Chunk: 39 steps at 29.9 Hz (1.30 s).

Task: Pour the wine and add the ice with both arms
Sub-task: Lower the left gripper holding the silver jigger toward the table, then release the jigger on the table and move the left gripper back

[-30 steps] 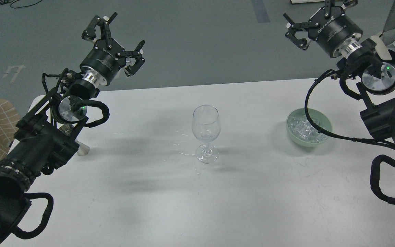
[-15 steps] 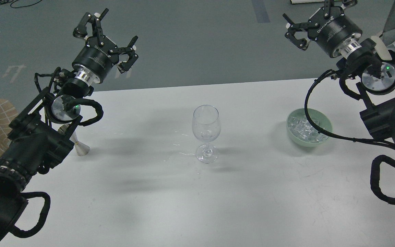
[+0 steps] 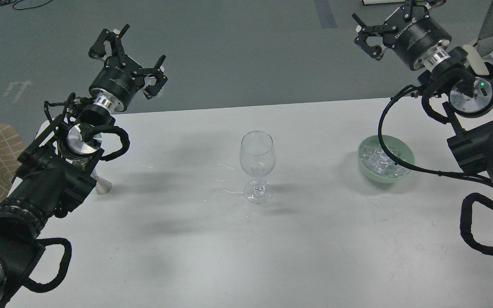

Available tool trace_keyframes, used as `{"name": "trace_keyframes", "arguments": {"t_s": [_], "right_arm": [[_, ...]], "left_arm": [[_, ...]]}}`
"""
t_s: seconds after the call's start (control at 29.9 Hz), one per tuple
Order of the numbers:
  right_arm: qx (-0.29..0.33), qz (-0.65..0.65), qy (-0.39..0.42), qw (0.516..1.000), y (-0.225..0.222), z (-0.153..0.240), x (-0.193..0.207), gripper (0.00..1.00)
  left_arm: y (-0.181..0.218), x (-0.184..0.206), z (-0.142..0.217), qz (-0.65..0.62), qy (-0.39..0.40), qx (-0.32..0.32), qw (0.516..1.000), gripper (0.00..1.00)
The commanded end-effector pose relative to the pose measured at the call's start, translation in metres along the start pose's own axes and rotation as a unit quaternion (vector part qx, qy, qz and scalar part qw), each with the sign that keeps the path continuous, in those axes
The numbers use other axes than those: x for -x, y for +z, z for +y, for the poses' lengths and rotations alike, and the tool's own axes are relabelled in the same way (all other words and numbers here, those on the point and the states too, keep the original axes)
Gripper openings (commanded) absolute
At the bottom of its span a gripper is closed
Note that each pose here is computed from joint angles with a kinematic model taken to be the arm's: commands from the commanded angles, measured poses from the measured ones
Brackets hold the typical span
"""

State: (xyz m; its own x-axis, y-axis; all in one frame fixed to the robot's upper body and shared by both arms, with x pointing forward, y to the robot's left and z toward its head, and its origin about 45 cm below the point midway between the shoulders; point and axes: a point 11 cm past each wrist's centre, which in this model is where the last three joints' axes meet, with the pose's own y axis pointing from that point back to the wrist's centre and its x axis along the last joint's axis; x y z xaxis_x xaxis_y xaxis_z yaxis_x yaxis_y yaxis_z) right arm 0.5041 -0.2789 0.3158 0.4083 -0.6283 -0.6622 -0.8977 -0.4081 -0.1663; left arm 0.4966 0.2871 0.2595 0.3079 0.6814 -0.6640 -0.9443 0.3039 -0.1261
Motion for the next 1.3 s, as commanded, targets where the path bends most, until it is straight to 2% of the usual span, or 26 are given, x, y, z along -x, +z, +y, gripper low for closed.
{"name": "trace_keyframes", "arguments": {"t_s": [0.0, 0.27, 0.43, 0.57, 0.67, 0.8, 0.97, 1.14, 1.27], "right_arm": [[0.003, 0.000, -0.001, 1.000, 0.001, 0.000, 0.001, 1.00], [0.004, -0.006, 0.001, 1.000, 0.002, 0.002, -0.002, 1.00], [0.000, -0.007, 0.001, 1.000, -0.001, 0.002, -0.002, 1.00], [-0.011, -0.012, 0.001, 1.000, -0.006, 0.003, -0.002, 1.00], [-0.027, -0.023, 0.001, 0.999, -0.013, 0.004, -0.003, 1.00], [-0.036, -0.025, 0.005, 0.999, -0.017, 0.006, -0.006, 1.00], [-0.034, -0.024, 0.010, 0.999, -0.015, 0.010, -0.010, 1.00], [-0.032, -0.021, 0.011, 0.999, -0.014, 0.010, -0.011, 1.00], [-0.026, -0.021, 0.014, 0.999, -0.011, 0.011, -0.013, 1.00]], "left_arm": [[0.003, 0.001, 0.000, 0.008, -0.002, 0.007, 1.000, 0.97], [0.013, 0.007, 0.014, 0.038, -0.027, 0.015, 0.999, 0.94], [0.034, 0.002, 0.026, 0.068, -0.029, 0.034, 0.997, 0.93], [0.047, -0.012, 0.047, 0.093, 0.027, 0.041, 0.994, 0.92], [0.045, -0.013, 0.069, 0.091, 0.025, 0.029, 0.995, 0.93], [0.052, -0.015, 0.115, 0.093, 0.020, 0.031, 0.995, 0.96], [0.054, -0.023, 0.164, 0.097, 0.035, 0.038, 0.994, 0.95], [0.046, -0.027, 0.212, 0.115, 0.058, 0.045, 0.991, 0.81], [0.037, -0.032, 0.265, 0.138, 0.093, 0.065, 0.984, 0.70]]}}
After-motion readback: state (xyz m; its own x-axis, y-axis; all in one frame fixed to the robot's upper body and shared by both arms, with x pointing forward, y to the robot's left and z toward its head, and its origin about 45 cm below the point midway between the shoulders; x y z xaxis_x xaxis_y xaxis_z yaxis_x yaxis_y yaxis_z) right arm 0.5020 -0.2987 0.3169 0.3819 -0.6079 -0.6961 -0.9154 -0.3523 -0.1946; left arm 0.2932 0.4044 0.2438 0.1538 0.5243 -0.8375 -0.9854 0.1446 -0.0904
